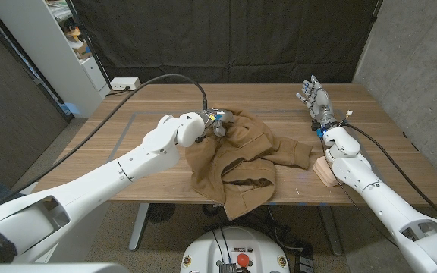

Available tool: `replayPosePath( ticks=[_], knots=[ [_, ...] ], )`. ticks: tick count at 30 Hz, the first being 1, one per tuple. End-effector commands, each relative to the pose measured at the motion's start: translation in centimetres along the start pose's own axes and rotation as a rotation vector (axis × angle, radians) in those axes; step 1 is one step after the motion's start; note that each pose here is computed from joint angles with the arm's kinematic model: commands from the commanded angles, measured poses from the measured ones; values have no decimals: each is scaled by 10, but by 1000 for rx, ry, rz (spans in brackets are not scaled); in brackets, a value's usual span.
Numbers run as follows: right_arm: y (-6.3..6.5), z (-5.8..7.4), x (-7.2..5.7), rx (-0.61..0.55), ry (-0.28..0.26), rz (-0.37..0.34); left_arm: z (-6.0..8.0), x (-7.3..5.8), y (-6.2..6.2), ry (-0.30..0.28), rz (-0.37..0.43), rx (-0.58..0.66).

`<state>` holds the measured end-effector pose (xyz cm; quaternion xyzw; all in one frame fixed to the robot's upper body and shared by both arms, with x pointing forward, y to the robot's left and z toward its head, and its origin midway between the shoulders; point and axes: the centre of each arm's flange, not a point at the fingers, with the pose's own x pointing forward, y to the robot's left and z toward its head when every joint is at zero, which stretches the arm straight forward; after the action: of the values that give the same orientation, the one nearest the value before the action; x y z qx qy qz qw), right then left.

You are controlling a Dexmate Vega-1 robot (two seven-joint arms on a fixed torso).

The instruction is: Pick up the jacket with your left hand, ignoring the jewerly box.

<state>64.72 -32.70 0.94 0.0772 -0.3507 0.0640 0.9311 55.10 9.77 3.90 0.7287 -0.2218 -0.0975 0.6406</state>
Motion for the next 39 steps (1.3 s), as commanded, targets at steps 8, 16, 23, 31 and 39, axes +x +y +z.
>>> replayPosePath(
  ticks=[8, 16, 23, 31, 39],
  knots=[
    [1, 7, -1, -2, -16, -6, -3, -10, 21, 12, 85, 0],
    [2, 9, 1, -1, -22, -5, -3, -13, 31, 19, 97, 5],
    [3, 10, 2, -2, -26, -5, -7, -18, 39, 30, 122, 2],
    [5, 12, 5, -3, -30, -3, -9, -21, 45, 32, 135, 5],
    [6, 14, 7, -6, -33, -4, -12, -23, 51, 33, 146, -3]
  ],
)
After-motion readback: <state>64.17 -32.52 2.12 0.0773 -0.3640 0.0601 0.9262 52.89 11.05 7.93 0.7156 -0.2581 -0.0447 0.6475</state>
